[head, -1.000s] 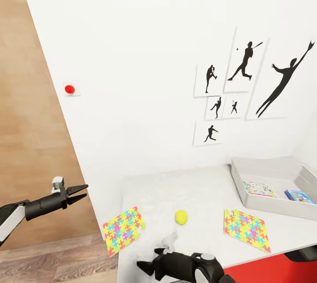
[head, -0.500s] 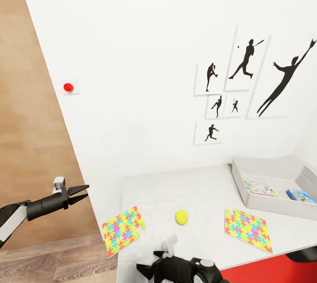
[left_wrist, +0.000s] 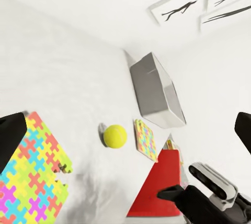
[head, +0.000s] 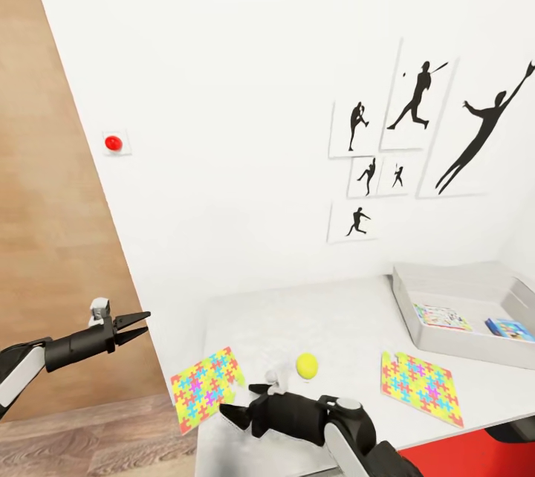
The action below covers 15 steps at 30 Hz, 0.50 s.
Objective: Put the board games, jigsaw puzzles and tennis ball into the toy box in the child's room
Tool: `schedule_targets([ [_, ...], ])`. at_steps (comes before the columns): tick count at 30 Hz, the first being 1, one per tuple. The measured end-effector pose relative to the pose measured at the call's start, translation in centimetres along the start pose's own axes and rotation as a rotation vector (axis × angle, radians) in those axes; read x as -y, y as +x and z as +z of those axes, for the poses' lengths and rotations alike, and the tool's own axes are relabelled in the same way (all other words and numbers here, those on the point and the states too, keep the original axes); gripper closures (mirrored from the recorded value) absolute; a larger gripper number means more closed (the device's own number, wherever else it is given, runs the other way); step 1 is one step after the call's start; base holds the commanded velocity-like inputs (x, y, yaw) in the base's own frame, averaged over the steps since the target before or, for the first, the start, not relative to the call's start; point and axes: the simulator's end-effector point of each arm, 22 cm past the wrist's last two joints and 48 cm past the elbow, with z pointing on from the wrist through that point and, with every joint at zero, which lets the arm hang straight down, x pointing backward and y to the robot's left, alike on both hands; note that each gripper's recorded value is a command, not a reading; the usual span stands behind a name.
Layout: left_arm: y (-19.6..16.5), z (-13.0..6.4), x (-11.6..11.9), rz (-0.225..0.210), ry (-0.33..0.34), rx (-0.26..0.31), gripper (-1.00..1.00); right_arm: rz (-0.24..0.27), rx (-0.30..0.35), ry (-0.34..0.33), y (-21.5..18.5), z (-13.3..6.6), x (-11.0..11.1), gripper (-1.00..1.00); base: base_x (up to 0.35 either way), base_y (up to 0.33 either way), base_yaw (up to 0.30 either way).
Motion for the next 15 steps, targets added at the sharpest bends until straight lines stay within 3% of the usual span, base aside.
schedule_targets([
  [4,0.1,0.2,-0.3,0.000,0.001,0.000,-1.00,0.011,0.024,-0.009,-2.1,-0.3,-0.8,-1.00,0.000,0.000,0.000],
  [15,-0.1,0.5,-1.3,0.035,0.003,0.017,-1.00,0.043,0.069,0.012,-3.5,-0.9,1.4,-1.00,0.000,0.000,0.000],
])
